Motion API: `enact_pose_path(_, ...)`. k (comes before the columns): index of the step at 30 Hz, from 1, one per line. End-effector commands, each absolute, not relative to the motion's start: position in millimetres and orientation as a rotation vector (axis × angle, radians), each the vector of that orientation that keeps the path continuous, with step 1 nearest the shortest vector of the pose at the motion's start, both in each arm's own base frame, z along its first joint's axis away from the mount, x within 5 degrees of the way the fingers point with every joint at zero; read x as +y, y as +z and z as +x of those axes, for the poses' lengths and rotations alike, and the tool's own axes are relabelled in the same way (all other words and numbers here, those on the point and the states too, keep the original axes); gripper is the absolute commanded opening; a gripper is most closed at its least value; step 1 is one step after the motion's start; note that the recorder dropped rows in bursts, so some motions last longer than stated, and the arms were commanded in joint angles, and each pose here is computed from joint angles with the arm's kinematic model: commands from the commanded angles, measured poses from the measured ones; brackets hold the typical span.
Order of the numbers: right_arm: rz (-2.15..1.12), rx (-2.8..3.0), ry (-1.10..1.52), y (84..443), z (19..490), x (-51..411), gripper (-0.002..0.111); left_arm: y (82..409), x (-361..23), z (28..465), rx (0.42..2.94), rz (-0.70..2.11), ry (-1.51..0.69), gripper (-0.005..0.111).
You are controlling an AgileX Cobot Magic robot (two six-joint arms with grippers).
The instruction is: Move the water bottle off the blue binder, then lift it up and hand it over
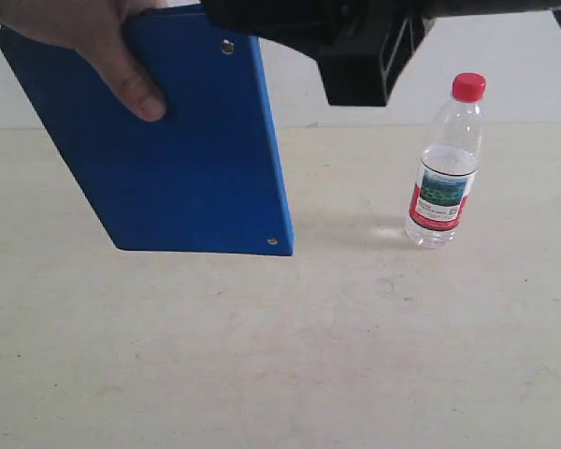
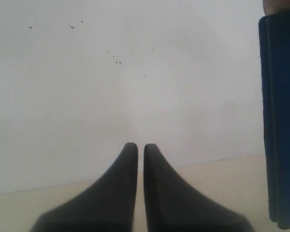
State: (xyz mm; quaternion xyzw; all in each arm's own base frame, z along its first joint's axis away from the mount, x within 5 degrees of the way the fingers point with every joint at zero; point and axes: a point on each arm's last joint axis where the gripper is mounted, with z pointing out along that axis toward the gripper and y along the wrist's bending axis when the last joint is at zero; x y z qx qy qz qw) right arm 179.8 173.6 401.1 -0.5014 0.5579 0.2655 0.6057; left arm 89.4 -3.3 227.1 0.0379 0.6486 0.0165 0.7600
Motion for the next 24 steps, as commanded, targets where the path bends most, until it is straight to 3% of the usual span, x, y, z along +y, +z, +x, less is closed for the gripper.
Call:
enact_pose_path(1, -1.064, 1.166, 0.570, 443, 151, 151, 0.047, 225, -3, 89, 1.423, 0.074, 0.026, 0.005)
enact_pose_path(4, -1.005, 1.105, 0.508, 468, 108, 119, 0.003, 225, -3, 89, 1.431, 0.065, 0.026, 0.005)
enact_pose_path(8, -0.919, 1.195, 0.485, 452, 29, 59, 0.000, 225, -3, 89, 1.433, 0.063, 0.028, 0.005)
enact_pose_path(11, -0.713, 1.142, 0.576, 382, -2, 32, 0.000, 225, -2, 89, 1.431, 0.045, 0.020, 0.005)
enact_pose_path(12, -0.616, 1.145, 0.604, 364, 1, 29, 0.000, 225, -2, 89, 1.430, 0.041, 0.018, 0.005)
enact_pose_path(14, -0.074, 1.260, 0.721, 290, 34, 12, 0.000, 225, -2, 89, 1.430, 0.041, 0.018, 0.005)
enact_pose_path(17, 0.554, 1.344, 0.835, 241, 56, -11, 0.000, 225, -2, 89, 1.434, 0.040, 0.019, 0.005)
enact_pose_path(20, 0.786, 1.273, 0.841, 225, 60, -23, 0.000, 224, -1, 89, 1.437, 0.039, 0.020, 0.005)
enact_pose_path(24, 0.403, 1.223, 0.752, 252, 53, -11, 0.000, 224, -1, 89, 1.437, 0.039, 0.020, 0.005)
